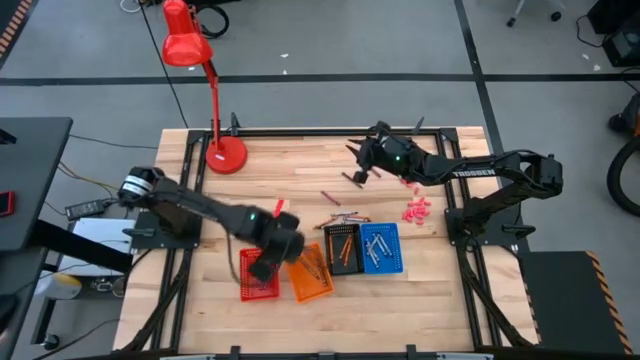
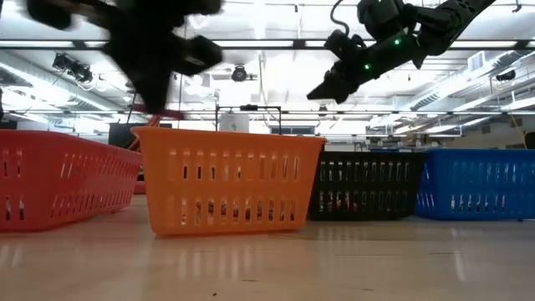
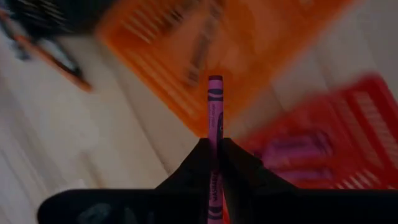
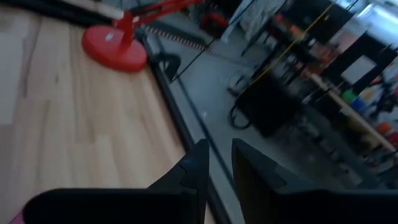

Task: Sort crayons
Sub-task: Put the pink crayon into the pink bin, then put the pink crayon into the red bin

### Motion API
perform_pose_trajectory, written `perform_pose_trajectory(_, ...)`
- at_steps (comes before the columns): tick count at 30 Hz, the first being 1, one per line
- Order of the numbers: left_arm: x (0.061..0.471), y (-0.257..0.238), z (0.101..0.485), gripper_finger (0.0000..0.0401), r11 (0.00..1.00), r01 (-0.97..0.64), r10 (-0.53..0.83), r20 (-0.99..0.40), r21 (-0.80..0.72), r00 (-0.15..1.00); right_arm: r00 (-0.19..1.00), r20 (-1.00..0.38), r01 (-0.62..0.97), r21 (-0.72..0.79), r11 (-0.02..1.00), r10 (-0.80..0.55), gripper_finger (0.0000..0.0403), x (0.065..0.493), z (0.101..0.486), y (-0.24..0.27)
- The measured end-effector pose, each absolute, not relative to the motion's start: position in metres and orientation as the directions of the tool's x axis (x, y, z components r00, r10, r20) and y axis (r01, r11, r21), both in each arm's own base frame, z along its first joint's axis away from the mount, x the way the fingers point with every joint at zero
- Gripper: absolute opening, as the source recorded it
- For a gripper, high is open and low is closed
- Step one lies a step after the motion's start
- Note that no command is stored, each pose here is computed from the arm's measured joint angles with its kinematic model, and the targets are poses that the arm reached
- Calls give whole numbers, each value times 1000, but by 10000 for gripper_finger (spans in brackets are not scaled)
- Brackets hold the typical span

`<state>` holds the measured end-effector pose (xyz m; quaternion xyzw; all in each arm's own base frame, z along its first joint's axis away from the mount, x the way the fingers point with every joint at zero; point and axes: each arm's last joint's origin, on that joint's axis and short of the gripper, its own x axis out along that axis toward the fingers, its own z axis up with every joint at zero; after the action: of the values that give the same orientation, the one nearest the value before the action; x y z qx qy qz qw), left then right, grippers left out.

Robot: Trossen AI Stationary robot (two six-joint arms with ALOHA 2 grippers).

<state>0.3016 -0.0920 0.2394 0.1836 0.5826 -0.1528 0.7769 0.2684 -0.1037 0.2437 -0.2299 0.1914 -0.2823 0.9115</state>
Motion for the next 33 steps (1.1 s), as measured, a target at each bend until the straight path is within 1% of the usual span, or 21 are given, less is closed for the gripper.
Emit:
perform_pose_trajectory(5, 279, -120, 235, 29, 861, 488, 63, -982, 144, 178, 785, -134, 452, -543, 708, -604, 74, 270, 252, -104)
perform_pose_trajectory(10, 267, -138, 235, 30, 799, 573, 102, -980, 184, 173, 793, -76, 478, -536, 696, -604, 75, 271, 258, -104)
perform_pose_trajectory(14, 264, -148, 232, 30, 733, 651, 108, -979, 197, 175, 806, -78, 463, -535, 707, -587, 75, 271, 258, -104)
perform_pose_trajectory(16, 264, -152, 226, 32, 698, 689, 118, -981, 193, 155, 809, -79, 459, -535, 709, -583, 75, 271, 258, -104)
perform_pose_trajectory(19, 265, -159, 217, 47, 626, 758, 135, -983, 183, 125, 808, -83, 457, -535, 710, -583, 75, 271, 257, -104)
perform_pose_trajectory(23, 266, -161, 206, 88, 541, 827, 165, -983, 155, 77, 808, -92, 452, -537, 712, -582, 75, 271, 257, -104)
perform_pose_trajectory(25, 265, -160, 203, 109, 523, 841, 184, -982, 141, 51, 807, -100, 448, -539, 713, -582, 75, 271, 256, -104)
perform_pose_trajectory(29, 265, -157, 204, 133, 497, 841, 279, -957, 213, 77, 807, -106, 445, -539, 715, -581, 74, 271, 255, -103)
perform_pose_trajectory(31, 267, -156, 209, 135, 477, 837, 327, -938, 267, 113, 805, -118, 442, -533, 721, -581, 75, 271, 254, -104)
perform_pose_trajectory(33, 270, -154, 216, 134, 464, 826, 346, -924, 319, 162, 803, -139, 433, -533, 727, -580, 75, 271, 252, -103)
